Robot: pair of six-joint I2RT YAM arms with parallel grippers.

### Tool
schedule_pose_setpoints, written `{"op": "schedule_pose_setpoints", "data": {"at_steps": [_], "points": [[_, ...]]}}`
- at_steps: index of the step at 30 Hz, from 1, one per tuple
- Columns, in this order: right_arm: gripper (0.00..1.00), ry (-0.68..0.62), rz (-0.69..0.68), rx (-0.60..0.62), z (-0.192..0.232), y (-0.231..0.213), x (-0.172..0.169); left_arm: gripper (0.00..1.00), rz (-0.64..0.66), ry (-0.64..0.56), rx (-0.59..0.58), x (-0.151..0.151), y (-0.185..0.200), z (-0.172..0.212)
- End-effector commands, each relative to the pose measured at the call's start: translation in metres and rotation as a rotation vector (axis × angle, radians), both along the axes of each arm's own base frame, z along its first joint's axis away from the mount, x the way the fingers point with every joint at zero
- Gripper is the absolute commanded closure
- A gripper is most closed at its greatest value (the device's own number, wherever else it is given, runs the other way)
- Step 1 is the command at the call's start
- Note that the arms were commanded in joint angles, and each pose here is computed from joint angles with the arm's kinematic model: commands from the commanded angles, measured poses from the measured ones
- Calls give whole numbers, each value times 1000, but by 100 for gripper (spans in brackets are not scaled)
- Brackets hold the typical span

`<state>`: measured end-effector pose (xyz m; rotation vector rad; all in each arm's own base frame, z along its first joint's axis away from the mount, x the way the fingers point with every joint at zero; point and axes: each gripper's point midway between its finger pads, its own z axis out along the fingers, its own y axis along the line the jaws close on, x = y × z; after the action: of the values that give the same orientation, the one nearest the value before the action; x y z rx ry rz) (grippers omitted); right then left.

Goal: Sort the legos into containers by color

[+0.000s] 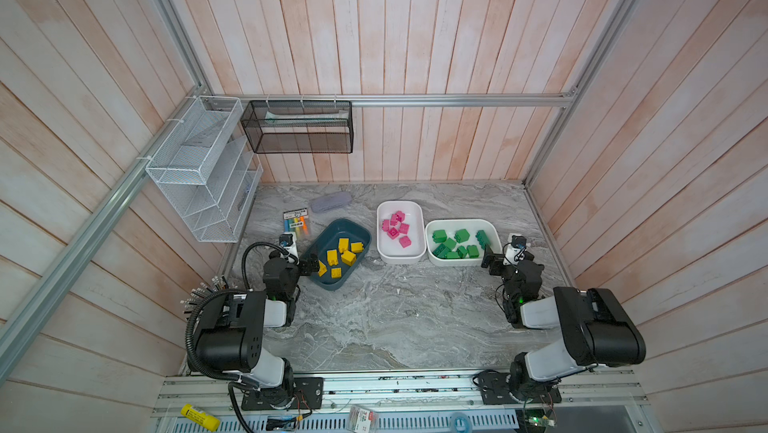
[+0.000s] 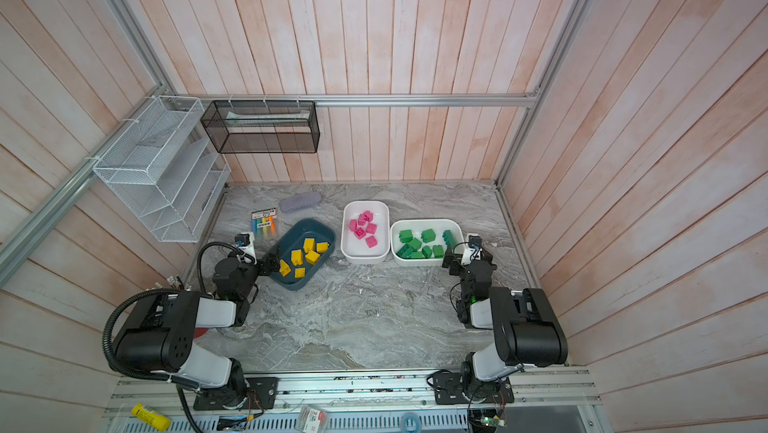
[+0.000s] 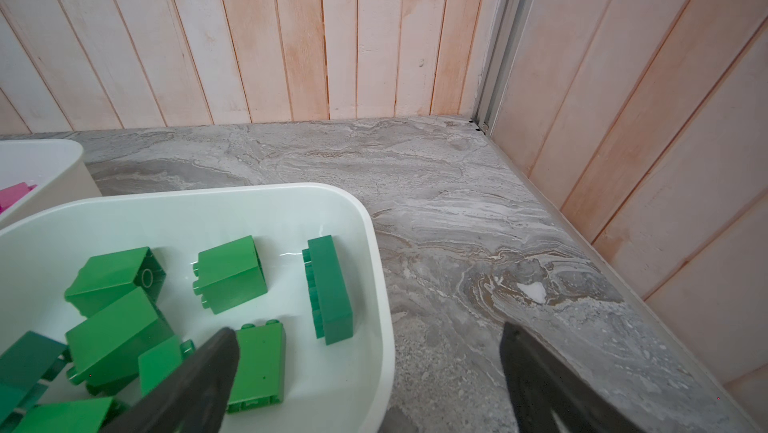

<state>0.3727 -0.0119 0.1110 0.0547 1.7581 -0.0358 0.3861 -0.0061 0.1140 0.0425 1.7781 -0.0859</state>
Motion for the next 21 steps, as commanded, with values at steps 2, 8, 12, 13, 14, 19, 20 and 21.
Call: {"op": "schedule_pose_setpoints", "data": {"at_steps": [2, 8, 12, 13, 14, 19, 20, 21], "points": [[2, -42, -10, -2, 13, -3, 6, 0, 16, -58, 17, 3, 3, 13], [2, -40, -10, -1, 13, -4, 6, 0, 12, -61, 18, 2, 2, 14], [2, -39, -11, -1, 13, -4, 6, 0, -18, -73, 30, 1, -2, 19], [2, -42, -11, -1, 14, -4, 5, 0, -21, -74, 30, 0, -3, 21], [2, -44, -7, -2, 14, -3, 5, 0, -20, -78, 29, -1, -3, 22], [2, -47, 5, -4, 15, -1, 3, 0, -35, -93, 28, -6, -6, 31], [2, -54, 14, -4, 16, 1, 2, 0, -36, -93, 29, -6, -6, 32], [2, -58, 18, -5, 17, 1, 1, 0, -40, -91, 29, -7, -7, 33]]}}
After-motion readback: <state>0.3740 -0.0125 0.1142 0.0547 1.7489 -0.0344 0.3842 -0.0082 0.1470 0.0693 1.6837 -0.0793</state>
